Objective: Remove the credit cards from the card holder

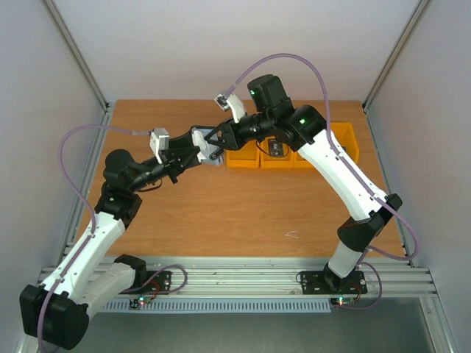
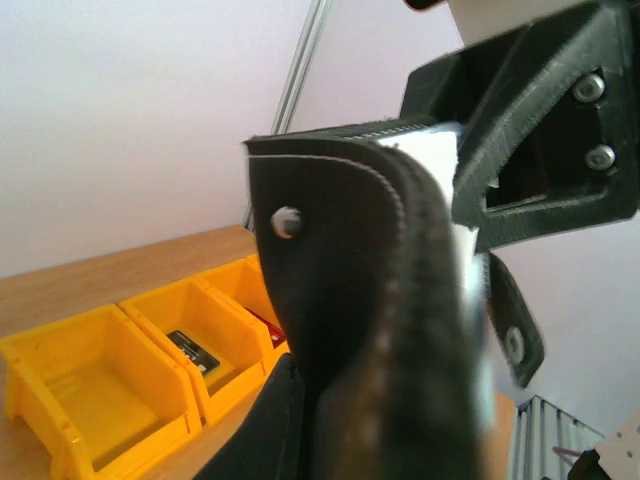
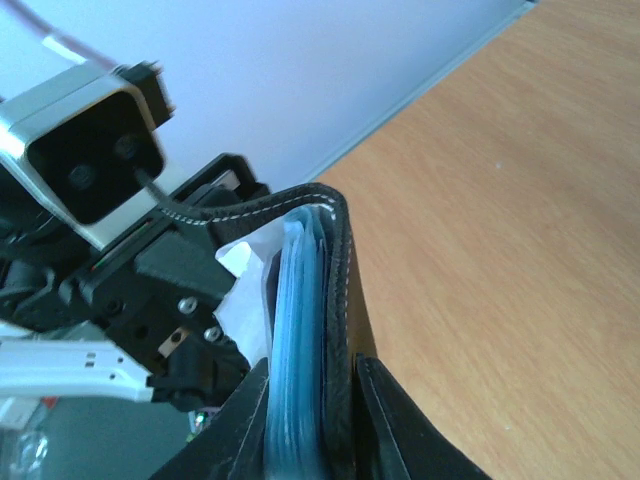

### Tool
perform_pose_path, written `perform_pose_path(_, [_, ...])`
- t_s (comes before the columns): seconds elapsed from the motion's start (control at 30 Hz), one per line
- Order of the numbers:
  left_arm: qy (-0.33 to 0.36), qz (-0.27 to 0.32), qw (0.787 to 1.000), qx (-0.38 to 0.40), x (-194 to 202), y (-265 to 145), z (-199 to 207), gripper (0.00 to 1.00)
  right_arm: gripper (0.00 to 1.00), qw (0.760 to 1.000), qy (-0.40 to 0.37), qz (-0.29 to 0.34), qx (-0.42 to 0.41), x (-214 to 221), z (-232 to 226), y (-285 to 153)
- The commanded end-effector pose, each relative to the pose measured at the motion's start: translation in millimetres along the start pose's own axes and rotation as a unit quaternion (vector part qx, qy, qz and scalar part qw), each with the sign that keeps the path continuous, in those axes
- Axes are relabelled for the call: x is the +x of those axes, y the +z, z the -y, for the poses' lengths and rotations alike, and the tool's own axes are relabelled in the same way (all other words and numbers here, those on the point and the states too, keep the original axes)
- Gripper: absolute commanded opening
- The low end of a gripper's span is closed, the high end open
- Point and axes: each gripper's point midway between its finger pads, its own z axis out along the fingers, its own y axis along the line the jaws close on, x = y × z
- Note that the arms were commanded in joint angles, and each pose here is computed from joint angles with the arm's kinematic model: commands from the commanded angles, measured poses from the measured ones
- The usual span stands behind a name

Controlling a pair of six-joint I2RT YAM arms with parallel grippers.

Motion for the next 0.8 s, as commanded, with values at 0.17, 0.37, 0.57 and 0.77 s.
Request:
perform_pose_path(0.17, [0.029, 0.046, 0.997, 0.051, -31.0, -5.0, 28.5, 0.0, 0.45, 0.997, -0.005, 0.023, -0.071, 4.7, -8.7, -30.7])
perform_pose_path(0.37, [0.02, 0.045, 0.997, 0.054, -31.4, -4.5, 29.1, 0.0, 0.62, 0.996, -0.025, 0.004, -0.09, 18.5, -11.8, -42.7])
perform_pose_path(0.57, [0.021, 0.043, 0.997, 0.058, -31.4, -4.1, 30.0, 0.0, 0.63, 0.998, -0.022, -0.015, -0.057, 30.2, 7.8, -49.1])
perform_pose_path(0.77, [0.024, 0.042, 0.997, 0.061, -31.8, -4.2, 31.6, 0.0, 0.51, 0.999, -0.031, -0.005, -0.026, 29.7, 21.1, -53.1])
